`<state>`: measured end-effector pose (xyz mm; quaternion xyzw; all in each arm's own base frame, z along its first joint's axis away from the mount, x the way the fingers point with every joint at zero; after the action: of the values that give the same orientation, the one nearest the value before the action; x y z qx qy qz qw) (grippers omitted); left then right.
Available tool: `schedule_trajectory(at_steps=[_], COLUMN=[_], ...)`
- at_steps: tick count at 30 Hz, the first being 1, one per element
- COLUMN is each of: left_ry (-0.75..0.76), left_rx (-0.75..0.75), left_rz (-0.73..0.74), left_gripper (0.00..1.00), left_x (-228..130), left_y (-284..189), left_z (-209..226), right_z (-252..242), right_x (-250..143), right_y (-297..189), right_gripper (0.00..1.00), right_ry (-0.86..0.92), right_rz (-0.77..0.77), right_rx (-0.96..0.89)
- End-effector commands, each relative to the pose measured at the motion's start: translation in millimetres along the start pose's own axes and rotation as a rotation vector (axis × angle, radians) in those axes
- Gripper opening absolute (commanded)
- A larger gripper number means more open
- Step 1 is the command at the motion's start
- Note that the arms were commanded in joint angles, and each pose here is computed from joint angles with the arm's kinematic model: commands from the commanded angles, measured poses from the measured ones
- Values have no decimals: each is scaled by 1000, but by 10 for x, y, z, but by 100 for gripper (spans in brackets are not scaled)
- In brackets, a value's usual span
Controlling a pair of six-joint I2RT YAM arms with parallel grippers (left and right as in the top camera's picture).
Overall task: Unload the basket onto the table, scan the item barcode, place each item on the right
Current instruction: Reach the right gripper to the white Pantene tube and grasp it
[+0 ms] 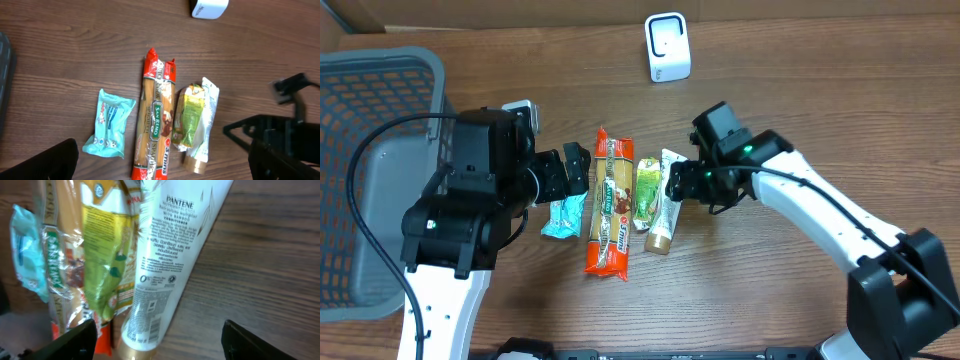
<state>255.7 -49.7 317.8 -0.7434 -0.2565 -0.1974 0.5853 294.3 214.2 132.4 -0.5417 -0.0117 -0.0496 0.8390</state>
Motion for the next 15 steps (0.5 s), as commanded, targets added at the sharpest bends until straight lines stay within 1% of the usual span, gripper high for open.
schedule_trajectory(at_steps=[1,4,5,8,11,14,15], left_ry=[1,-1,-2,-4,-6,-8,-9], left_rx=[-2,3,5,11,17,23,25], left_rz=[16,33,39,61,83,105,112], left_gripper=[100,100,100,100,100,100,100], left_x=[17,18,18,18,15,11,10], left_y=[52,110,131,204,274,347,370], left_z=[9,14,16,23,30,38,41], right_z=[-34,-16,-33,-97,-150,-186,-197], right_x=[-86,-106,-104,-101,-109,-113,-115], right_y=[169,296,351,498,620,705,726], right_gripper=[80,80,80,75,63,45,42], right_ry=[29,14,35,84,111,118,119], right_rz=[1,-16,-23,-23,-11,0,3], right_rx=[-17,3,0,-8,-19,-29,-32])
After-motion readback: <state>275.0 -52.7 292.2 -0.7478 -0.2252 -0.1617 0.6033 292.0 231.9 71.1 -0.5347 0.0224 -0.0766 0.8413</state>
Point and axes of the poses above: each gripper's point midway between its finger pads, its own y axis out along the fingers, its own z axis along the line the jaws close on, x = y × z, the point moved 6 cm from there along -y, back along the fingers, and after that the axes turned 4 degrees about y, right-handed, at the moved point
